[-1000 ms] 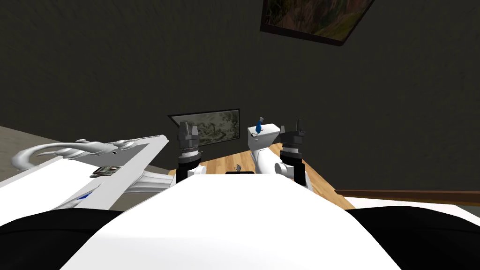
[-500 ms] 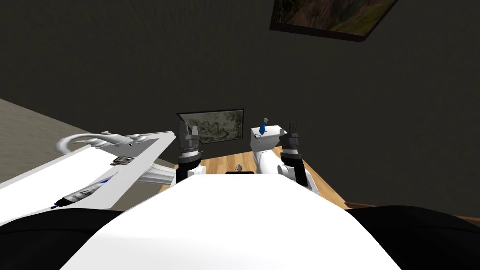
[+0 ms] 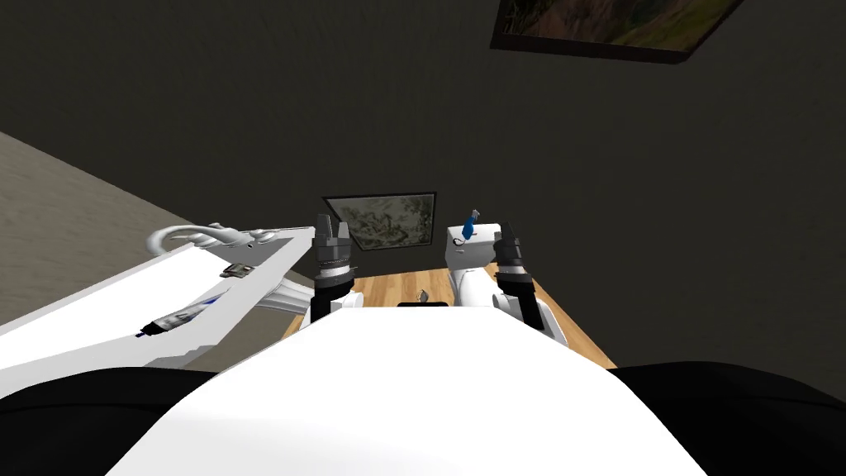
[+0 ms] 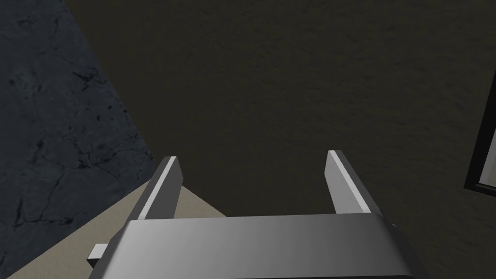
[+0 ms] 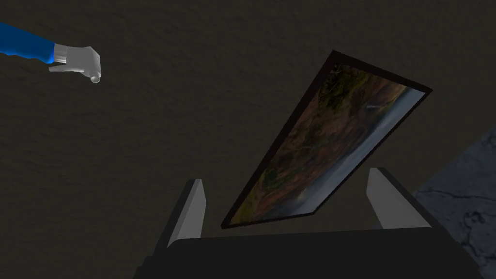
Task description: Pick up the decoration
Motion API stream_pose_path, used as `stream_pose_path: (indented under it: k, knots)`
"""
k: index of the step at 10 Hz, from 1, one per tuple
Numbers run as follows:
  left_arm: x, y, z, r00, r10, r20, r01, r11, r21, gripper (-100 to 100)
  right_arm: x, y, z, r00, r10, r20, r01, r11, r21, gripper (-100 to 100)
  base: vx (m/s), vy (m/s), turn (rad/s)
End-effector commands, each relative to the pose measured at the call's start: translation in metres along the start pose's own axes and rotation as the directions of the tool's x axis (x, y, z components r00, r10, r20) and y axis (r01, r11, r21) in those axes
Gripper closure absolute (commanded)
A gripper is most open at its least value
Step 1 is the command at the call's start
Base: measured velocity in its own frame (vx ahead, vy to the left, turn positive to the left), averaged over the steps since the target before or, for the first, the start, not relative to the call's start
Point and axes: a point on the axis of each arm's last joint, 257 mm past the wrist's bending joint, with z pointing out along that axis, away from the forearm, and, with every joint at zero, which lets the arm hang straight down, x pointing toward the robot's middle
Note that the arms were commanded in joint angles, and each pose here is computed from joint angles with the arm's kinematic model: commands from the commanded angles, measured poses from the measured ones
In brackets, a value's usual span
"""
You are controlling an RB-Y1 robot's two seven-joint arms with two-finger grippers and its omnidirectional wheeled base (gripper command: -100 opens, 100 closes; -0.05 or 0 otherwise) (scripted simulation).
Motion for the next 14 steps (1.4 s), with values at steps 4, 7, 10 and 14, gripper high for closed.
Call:
stream_pose_path:
  k: [4,7,10,14]
  knots:
    - [0.000,0.000,0.000,1.000,0.000,0.000,0.000,1.000,0.000,0,0.003,-0.022,-0.010,0.977,-0.206,-0.050,0.208,0.977,0.050,-100,0.006,-0.019,0.148]
    - [0.000,0.000,0.000,1.000,0.000,0.000,0.000,1.000,0.000,0,0.003,-0.041,-0.021,0.928,-0.359,-0.102,0.367,0.927,0.081,-100,0.002,-0.015,0.145]
    - [0.000,0.000,0.000,1.000,0.000,0.000,0.000,1.000,0.000,0,0.003,-0.051,-0.027,0.884,-0.447,-0.134,0.461,0.883,0.091,-100,0.003,-0.017,0.136]
    - [0.000,0.000,0.000,1.000,0.000,0.000,0.000,1.000,0.000,0,0.002,-0.073,-0.040,0.779,-0.593,-0.205,0.619,0.779,0.099,-100,0.004,-0.016,0.149]
